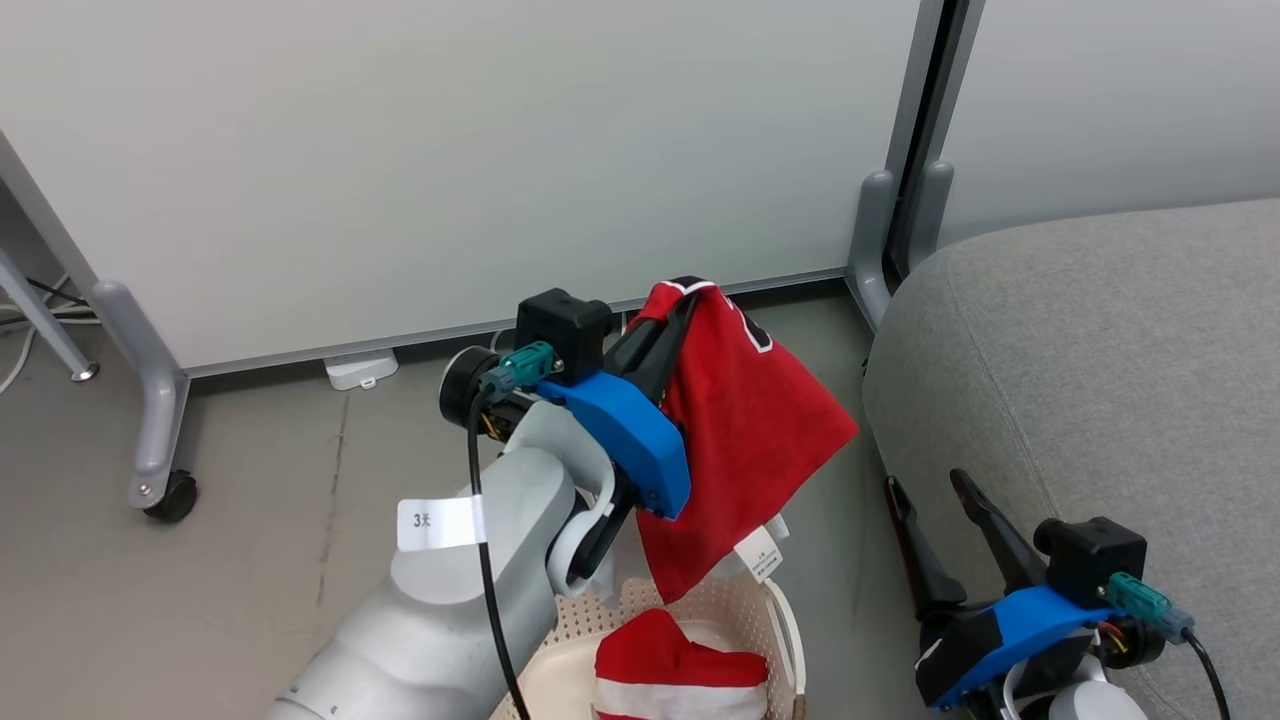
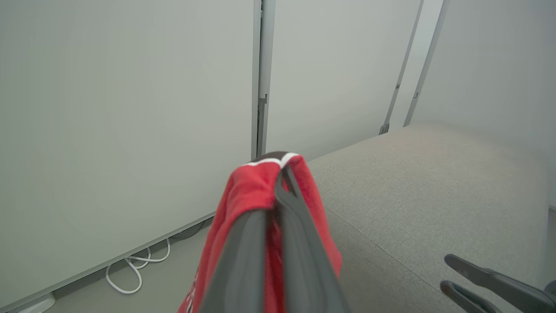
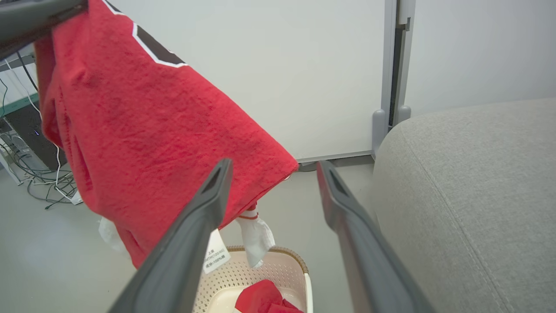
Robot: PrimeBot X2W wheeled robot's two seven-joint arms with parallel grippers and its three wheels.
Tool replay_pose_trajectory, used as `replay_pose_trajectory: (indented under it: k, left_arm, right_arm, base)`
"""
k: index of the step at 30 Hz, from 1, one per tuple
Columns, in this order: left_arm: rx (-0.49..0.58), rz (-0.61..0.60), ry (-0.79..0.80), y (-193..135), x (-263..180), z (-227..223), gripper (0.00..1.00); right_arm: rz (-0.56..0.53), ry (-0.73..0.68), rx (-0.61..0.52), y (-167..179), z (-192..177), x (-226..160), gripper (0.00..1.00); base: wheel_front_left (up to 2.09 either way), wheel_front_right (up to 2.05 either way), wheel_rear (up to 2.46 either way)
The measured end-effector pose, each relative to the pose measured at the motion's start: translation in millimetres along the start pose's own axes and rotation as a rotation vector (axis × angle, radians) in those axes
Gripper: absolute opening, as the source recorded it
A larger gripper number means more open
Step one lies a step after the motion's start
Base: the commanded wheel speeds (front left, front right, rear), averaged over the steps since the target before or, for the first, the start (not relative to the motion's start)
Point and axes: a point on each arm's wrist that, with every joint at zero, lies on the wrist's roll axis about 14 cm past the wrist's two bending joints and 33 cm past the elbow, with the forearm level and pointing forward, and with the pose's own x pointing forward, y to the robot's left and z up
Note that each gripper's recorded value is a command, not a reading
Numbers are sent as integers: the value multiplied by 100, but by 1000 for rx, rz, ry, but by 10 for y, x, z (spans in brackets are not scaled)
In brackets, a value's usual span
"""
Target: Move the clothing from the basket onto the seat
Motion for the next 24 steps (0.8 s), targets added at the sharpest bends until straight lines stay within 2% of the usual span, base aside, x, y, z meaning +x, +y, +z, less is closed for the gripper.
replay_pose_trajectory:
  k: [9, 24]
  left_arm:
    - [1, -15, 22, -49, 38, -86, 0]
    - [1, -35, 52, -93, 78, -189, 0]
  right_arm:
    - [13, 11, 6, 44, -22, -5, 100]
    - [285, 61, -20, 901, -23, 290, 100]
  base:
    - [0, 0, 0]
    - [0, 0, 0]
